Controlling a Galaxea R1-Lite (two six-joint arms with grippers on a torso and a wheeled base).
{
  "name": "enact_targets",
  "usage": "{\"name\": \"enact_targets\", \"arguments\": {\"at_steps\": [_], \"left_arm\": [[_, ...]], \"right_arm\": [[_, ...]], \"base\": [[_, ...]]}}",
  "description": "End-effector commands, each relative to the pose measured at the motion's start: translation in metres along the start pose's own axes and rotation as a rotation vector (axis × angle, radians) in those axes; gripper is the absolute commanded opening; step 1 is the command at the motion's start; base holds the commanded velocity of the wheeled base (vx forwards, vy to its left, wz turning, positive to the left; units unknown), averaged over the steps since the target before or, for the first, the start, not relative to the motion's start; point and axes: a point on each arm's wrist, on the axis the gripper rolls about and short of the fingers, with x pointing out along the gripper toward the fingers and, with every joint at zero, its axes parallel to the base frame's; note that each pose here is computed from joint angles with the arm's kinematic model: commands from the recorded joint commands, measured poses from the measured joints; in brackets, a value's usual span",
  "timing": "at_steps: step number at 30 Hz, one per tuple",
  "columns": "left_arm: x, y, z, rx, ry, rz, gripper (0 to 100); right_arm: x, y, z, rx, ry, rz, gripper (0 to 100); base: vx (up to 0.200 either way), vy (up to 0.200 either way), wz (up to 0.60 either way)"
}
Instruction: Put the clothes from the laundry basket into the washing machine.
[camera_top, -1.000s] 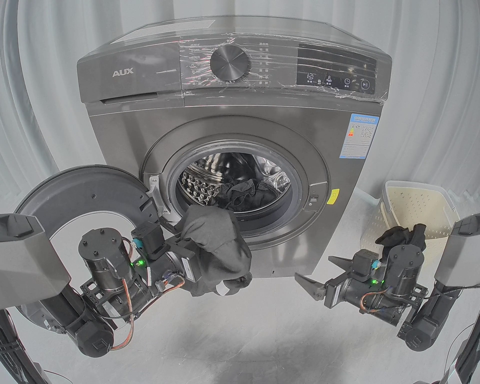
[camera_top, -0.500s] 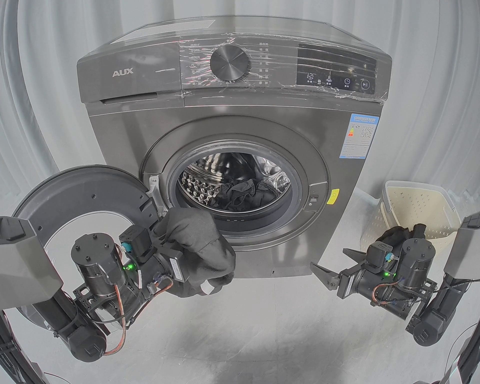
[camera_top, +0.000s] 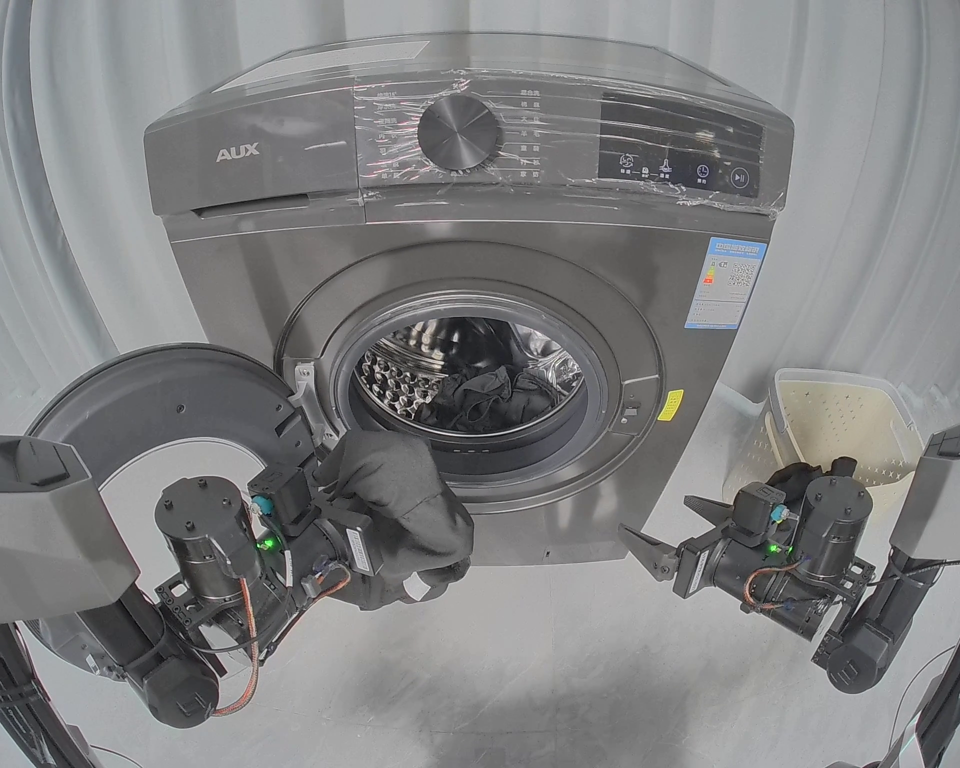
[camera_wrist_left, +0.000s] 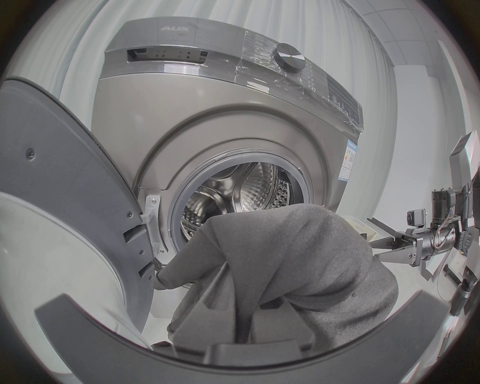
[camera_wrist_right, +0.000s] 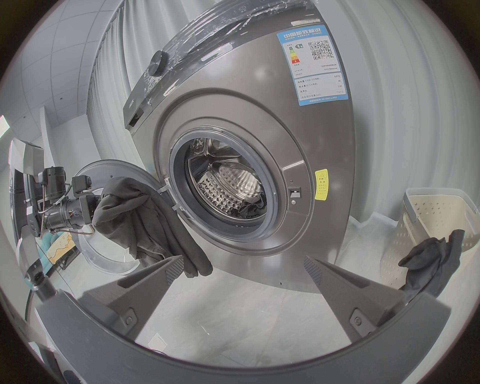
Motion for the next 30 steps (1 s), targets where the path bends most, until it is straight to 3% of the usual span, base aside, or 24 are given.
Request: {"name": "enact_targets", "arguments": {"at_steps": [1,7,16,22,30], "left_arm": [[0.000,-0.001,-0.003,0.002,0.010,-0.003,0],[0.003,-0.002,-0.007,0.006,0.021,-0.002,0],[0.004,-0.004,-0.012,0.009,0.038,-0.010,0],[0.005,-0.005,-0.015,0.009,0.048,-0.012,0],[0.005,-0.009,-0.016,0.009,0.051,-0.012,0]], "right_arm": [[0.000,0.001,-0.001,-0.001,0.002,0.006,100],[0.000,0.003,-0.001,0.000,0.003,0.010,100],[0.000,0.004,-0.001,-0.001,0.004,0.014,100],[0.001,0.004,-0.001,-0.001,0.002,0.015,100],[0.000,0.008,-0.002,-0.002,0.006,0.029,100]], "base": [[0.000,0.000,0.00],[0.200,0.000,0.00],[0.000,0.000,0.00],[0.200,0.000,0.00],[0.000,0.000,0.00]]}}
